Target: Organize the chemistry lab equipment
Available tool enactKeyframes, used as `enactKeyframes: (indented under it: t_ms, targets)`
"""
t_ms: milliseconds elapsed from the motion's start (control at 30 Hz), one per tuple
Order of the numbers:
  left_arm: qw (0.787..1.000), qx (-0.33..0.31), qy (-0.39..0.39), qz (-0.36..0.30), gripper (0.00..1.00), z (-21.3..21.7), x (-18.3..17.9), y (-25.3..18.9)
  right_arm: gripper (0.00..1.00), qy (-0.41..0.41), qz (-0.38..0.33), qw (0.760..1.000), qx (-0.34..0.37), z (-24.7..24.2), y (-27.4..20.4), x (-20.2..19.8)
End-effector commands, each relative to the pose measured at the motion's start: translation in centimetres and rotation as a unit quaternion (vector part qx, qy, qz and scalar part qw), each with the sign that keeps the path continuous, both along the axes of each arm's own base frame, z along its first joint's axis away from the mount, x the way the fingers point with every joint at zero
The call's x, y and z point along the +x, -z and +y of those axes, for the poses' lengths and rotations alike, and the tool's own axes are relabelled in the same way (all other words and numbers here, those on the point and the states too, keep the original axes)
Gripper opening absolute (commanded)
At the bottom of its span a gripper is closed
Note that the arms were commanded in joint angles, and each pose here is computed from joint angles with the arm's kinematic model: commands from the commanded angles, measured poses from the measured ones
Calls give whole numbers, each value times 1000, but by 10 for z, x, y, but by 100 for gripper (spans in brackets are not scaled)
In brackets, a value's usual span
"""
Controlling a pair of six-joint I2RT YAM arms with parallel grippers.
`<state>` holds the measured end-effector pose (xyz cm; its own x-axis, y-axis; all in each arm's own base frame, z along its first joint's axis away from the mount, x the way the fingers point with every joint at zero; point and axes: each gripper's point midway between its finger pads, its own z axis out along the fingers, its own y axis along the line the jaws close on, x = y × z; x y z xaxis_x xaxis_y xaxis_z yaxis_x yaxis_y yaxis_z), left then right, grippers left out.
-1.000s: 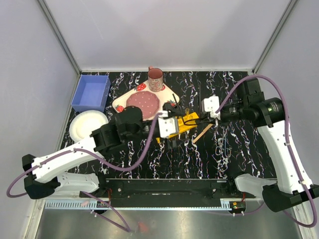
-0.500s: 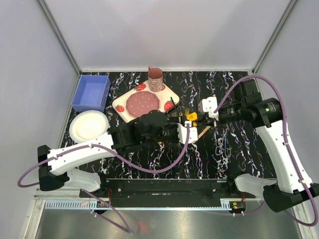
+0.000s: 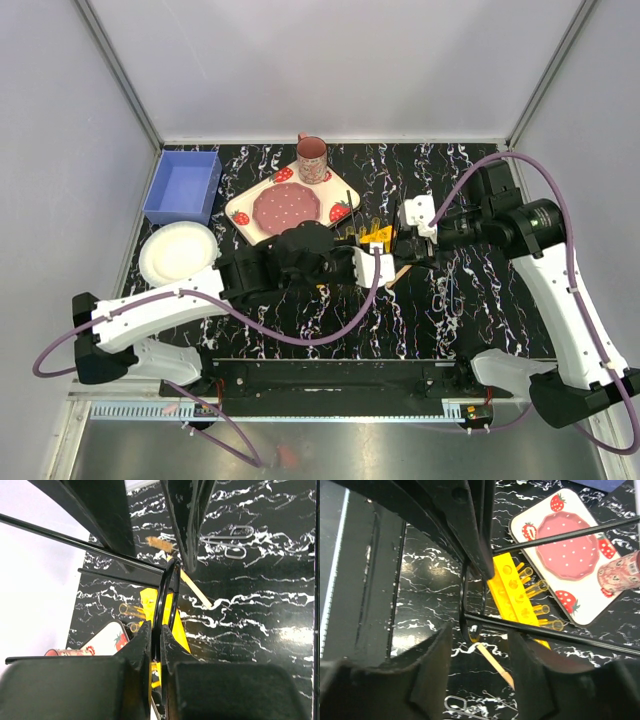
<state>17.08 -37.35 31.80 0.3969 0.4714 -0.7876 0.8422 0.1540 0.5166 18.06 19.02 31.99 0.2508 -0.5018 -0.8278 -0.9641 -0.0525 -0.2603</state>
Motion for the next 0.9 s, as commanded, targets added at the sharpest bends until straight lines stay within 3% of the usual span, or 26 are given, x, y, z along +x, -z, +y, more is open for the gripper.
enactKeyframes:
  t_ms: [0, 100, 367, 433, 567, 700, 867]
  targets:
    - [999, -31, -21, -19, 0, 23, -2, -32, 69, -11, -31, 998, 55, 9, -37, -7]
    - [998, -31, -57, -13, 0, 48, 8, -34, 83, -4, -31, 997, 69, 9, -54, -11]
    - [978, -35, -203, -22, 0, 145, 62, -32, 91, 87, -17, 993, 77, -10, -56, 13]
    - [962, -32, -265, -49, 0, 180, 84, -31, 91, 150, -2, 984, 100, -27, -56, 37]
    - [921, -42, -378, -81, 0, 239, 127, -36, 92, 203, 54, 966, 153, -46, -31, 57]
    - [891, -86, -442, -67, 0, 276, 170, -43, 92, 264, 86, 943, 180, -69, -9, 81]
    - [858, -82, -506, -21, 0, 316, 237, -26, 92, 294, 128, 928, 192, -81, 32, 86]
